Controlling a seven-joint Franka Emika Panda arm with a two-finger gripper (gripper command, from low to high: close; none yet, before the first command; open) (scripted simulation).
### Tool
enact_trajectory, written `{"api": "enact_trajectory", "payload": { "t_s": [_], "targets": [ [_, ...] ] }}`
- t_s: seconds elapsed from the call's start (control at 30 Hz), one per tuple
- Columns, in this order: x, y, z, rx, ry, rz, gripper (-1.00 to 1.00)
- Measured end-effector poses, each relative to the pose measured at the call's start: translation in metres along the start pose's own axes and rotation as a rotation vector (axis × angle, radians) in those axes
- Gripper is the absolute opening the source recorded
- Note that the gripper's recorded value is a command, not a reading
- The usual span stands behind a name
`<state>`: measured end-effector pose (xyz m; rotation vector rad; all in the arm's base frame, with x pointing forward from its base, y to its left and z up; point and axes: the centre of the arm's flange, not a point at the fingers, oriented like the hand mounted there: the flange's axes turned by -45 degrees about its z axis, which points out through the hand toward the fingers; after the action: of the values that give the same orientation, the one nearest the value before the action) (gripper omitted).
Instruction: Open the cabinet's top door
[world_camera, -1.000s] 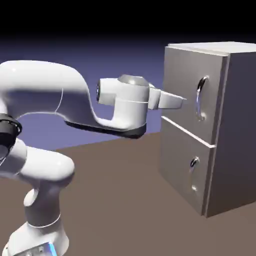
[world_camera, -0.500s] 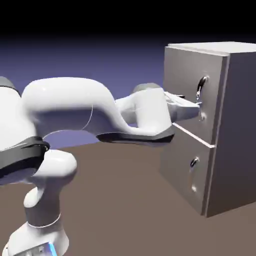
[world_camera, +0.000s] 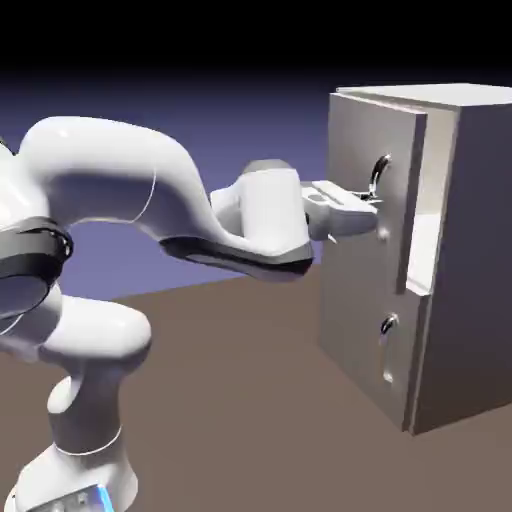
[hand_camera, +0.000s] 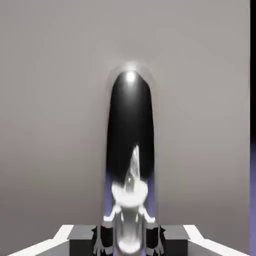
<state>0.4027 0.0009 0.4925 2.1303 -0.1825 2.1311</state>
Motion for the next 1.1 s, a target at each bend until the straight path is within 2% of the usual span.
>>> {"api": "enact_trajectory", "payload": {
  "t_s": [0.3, 0.83, 1.1],
  "targets": [
    [0.000, -0.026, -0.045, -0.155, 0.000, 0.001, -1.00],
    [0.000, -0.065, -0.091, -0.338, -0.001, -0.003, -1.00],
    [0.000, -0.106, -0.125, -0.496, 0.000, 0.001, -1.00]
  ]
}}
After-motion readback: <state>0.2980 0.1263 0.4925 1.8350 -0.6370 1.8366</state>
